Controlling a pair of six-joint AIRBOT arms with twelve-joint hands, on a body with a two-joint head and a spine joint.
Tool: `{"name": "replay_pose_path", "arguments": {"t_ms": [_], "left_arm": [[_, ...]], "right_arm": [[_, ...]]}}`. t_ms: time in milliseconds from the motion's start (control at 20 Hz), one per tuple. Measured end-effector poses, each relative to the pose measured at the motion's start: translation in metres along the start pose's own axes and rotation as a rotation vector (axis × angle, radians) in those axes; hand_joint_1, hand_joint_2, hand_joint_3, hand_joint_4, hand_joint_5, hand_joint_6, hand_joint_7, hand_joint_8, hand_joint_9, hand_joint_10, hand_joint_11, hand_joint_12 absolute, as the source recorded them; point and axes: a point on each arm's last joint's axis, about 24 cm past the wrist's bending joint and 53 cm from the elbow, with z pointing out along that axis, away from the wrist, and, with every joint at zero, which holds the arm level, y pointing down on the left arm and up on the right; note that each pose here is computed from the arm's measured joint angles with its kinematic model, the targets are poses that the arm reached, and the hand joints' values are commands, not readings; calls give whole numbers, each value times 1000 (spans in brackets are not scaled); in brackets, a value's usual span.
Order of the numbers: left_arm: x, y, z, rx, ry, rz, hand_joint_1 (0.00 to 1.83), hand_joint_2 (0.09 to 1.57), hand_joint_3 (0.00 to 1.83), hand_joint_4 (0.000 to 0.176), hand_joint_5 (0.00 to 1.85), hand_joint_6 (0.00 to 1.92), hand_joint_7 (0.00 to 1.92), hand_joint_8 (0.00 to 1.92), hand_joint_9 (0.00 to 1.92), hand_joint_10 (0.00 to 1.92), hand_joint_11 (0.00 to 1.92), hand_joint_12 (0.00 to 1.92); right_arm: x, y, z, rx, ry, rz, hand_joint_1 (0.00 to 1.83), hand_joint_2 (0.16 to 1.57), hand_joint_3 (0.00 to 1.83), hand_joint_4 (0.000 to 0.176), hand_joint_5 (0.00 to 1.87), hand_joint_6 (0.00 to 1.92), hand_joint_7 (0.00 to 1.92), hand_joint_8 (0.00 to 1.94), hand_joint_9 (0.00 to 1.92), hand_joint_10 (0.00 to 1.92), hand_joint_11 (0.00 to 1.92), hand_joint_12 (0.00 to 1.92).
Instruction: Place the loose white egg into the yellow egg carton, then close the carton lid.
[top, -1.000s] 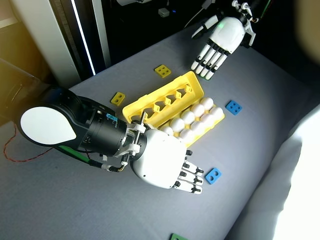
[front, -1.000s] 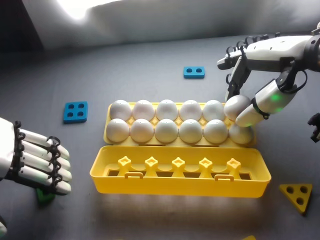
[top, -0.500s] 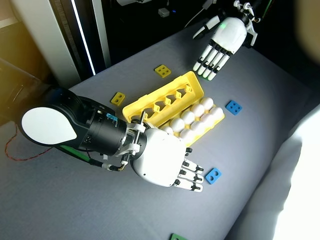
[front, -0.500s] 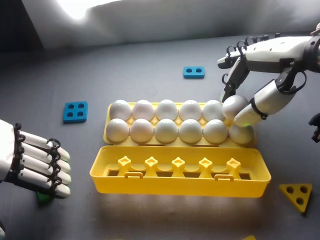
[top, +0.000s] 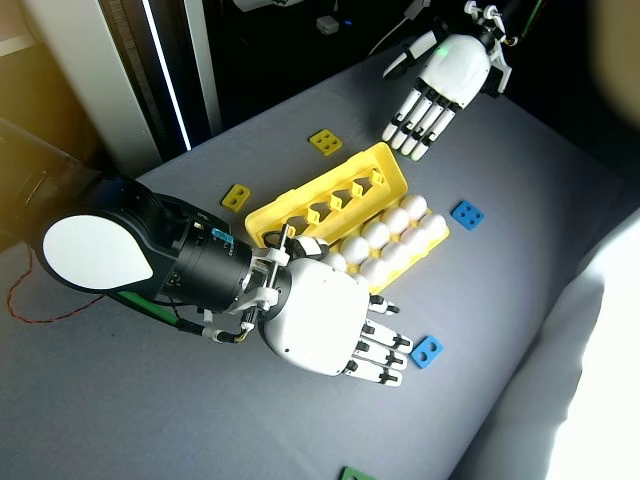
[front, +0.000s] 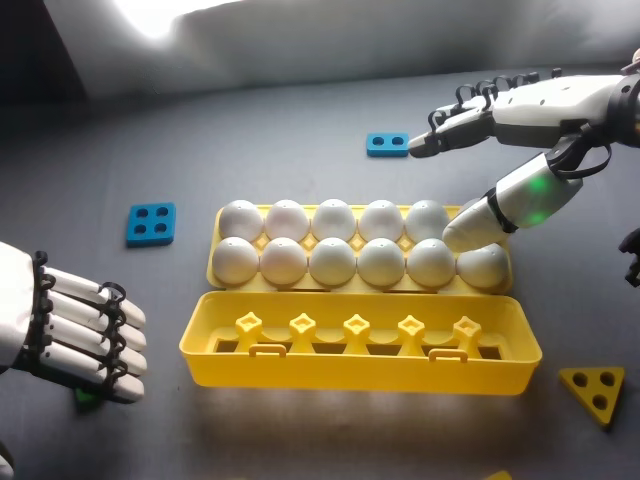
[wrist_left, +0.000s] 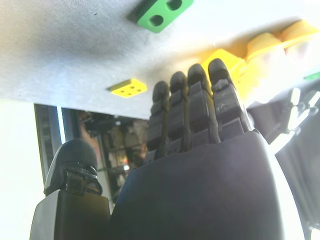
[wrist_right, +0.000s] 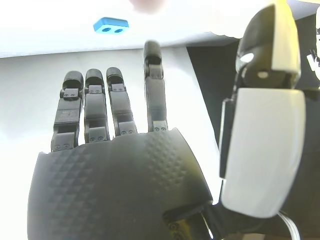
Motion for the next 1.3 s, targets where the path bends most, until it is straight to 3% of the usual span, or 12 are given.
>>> {"name": "replay_pose_path", "arguments": {"t_ms": [50, 100, 150, 200, 350, 500, 600, 700, 850, 1000, 1100, 1300], "left_arm": [[0, 0, 0, 0, -1, 0, 0, 1218, 0, 0, 211, 2, 198, 2, 155, 2, 0, 274], [-1, 0, 0, 0, -2, -1, 0, 1219, 1, 0, 211, 1, 204, 3, 164, 5, 0, 279], [-1, 0, 0, 0, -3, -2, 0, 1219, 1, 0, 211, 1, 204, 3, 164, 5, 0, 279], [0, 0, 0, -1, 0, 2, 0, 1217, 0, 0, 195, 0, 184, 2, 151, 2, 0, 250], [3, -9, 8, 19, 0, 3, 0, 1222, 1, 0, 209, 3, 194, 3, 161, 3, 0, 287], [7, -10, 12, 13, 9, -5, 0, 1230, 2, 0, 202, 3, 189, 3, 145, 1, 0, 221], [10, -13, 12, 7, 10, -17, 0, 1233, 2, 0, 196, 1, 185, 1, 145, 2, 0, 240], [12, -15, 13, 15, 16, -19, 0, 1209, 0, 0, 135, 0, 129, 2, 100, 1, 0, 115], [10, -11, 16, 5, 9, -24, 0, 1213, 1, 0, 123, 2, 132, 2, 106, 1, 0, 90], [11, -9, 23, -4, 11, -24, 0, 1220, 2, 0, 139, 4, 147, 3, 116, 2, 0, 96], [12, -10, 25, -1, 10, -28, 0, 1223, 2, 0, 147, 6, 134, 6, 95, 6, 0, 22], [15, -5, 26, -18, 16, -29, 0, 1234, 6, 0, 178, 13, 166, 14, 123, 14, 19, 31]], "right_arm": [[0, 1, 0, -4, -1, -34, 459, 821, 4, 76, 80, 0, 0, 0, 0, 0, 0, 0], [-2, 5, -2, -23, -6, -99, 450, 820, 3, 55, 34, 0, 0, 0, 0, 0, 0, 0], [-4, 10, -7, -49, -13, -148, 450, 820, 3, 55, 34, 0, 0, 0, 0, 0, 0, 0], [-8, 19, -15, -93, -22, -227, 457, 813, 0, 20, 16, 0, 1, 0, 0, 0, 0, 0], [-8, 43, -41, -209, 1, -316, 453, 816, 2, 0, 6, 0, 9, 3, 0, 0, 0, 0], [19, 58, -87, -315, 108, -445, 460, 820, 2, 0, 18, 5, 31, 8, 0, 0, 0, 0], [25, 60, -122, -358, 162, -433, 448, 831, 7, 0, 12, 2, 29, 6, 0, 0, 0, 0], [17, 47, -139, -322, 171, -401, 442, 843, 11, 0, 32, 8, 49, 10, 11, 4, 27, 13], [1, 23, -156, -232, 159, -340, 454, 851, 11, 0, 67, 16, 68, 10, 37, 11, 46, 29], [-1, 22, -173, -216, 148, -313, 436, 853, 8, 0, 67, 9, 61, 3, 29, 4, 50, 43], [7, 26, -177, -219, 168, -273, 455, 856, 0, 0, 81, 4, 72, 0, 45, 3, 1, 245], [16, 24, -177, -186, 196, -253, 483, 864, 0, 0, 101, 6, 91, 3, 70, 7, 0, 304]]}}
